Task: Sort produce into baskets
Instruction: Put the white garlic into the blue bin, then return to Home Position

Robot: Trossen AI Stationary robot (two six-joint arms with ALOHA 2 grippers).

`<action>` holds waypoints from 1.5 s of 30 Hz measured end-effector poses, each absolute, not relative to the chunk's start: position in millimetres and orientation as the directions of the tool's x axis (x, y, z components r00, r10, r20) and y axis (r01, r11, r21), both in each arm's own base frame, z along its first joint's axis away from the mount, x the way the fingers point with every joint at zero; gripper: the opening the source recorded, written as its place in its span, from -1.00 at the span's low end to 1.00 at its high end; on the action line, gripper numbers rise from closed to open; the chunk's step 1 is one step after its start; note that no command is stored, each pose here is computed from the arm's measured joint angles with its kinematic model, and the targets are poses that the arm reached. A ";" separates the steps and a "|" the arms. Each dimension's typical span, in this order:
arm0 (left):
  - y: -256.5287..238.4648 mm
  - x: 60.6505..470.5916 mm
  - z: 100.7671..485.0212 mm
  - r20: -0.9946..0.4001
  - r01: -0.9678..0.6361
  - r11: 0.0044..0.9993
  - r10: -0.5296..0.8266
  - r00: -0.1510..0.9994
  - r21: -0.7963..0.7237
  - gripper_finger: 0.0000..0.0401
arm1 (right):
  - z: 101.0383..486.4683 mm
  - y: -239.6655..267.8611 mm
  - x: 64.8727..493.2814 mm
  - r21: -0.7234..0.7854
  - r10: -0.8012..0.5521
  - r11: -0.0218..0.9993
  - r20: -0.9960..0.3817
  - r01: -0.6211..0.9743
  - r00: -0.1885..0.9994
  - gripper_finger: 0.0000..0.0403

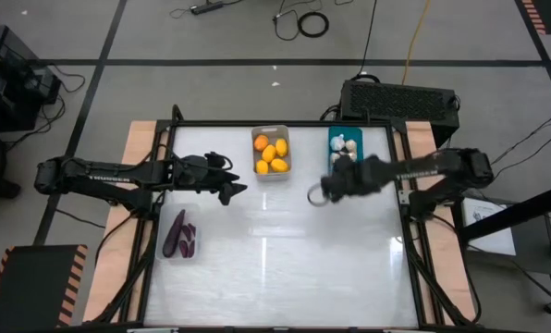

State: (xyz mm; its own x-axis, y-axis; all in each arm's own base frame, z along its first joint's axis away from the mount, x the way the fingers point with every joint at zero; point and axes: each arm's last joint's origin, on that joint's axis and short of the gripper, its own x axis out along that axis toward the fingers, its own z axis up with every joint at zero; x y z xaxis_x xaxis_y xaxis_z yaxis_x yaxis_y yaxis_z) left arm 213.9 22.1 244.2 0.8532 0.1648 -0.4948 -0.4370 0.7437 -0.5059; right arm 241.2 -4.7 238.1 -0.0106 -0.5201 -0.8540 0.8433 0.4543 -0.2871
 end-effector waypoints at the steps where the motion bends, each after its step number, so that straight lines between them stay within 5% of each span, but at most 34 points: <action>1: 22.1 213.9 244.2 -0.495 -0.439 0.739 0.165 0.853 -0.511 0.43 | 238.2 -15.9 242.7 -0.294 -0.522 0.455 -0.853 0.841 -0.015 -0.36; 19: 4.4 214.7 244.0 -0.495 -0.457 0.642 0.136 0.858 -0.616 0.43 | 235.3 -143.0 233.9 -0.158 -0.404 0.500 -0.912 0.851 0.068 -0.29; 33: -7.7 214.2 244.3 -0.483 -0.485 0.610 0.184 0.856 -0.627 0.43 | 235.1 -150.1 230.0 -0.134 -0.359 0.563 -0.928 0.816 0.095 0.19; 45: -7.3 215.4 246.0 -0.469 -0.440 0.674 0.154 0.870 -0.593 0.43 | 257.8 -124.3 230.1 0.107 -0.237 0.580 -0.926 0.808 0.293 0.21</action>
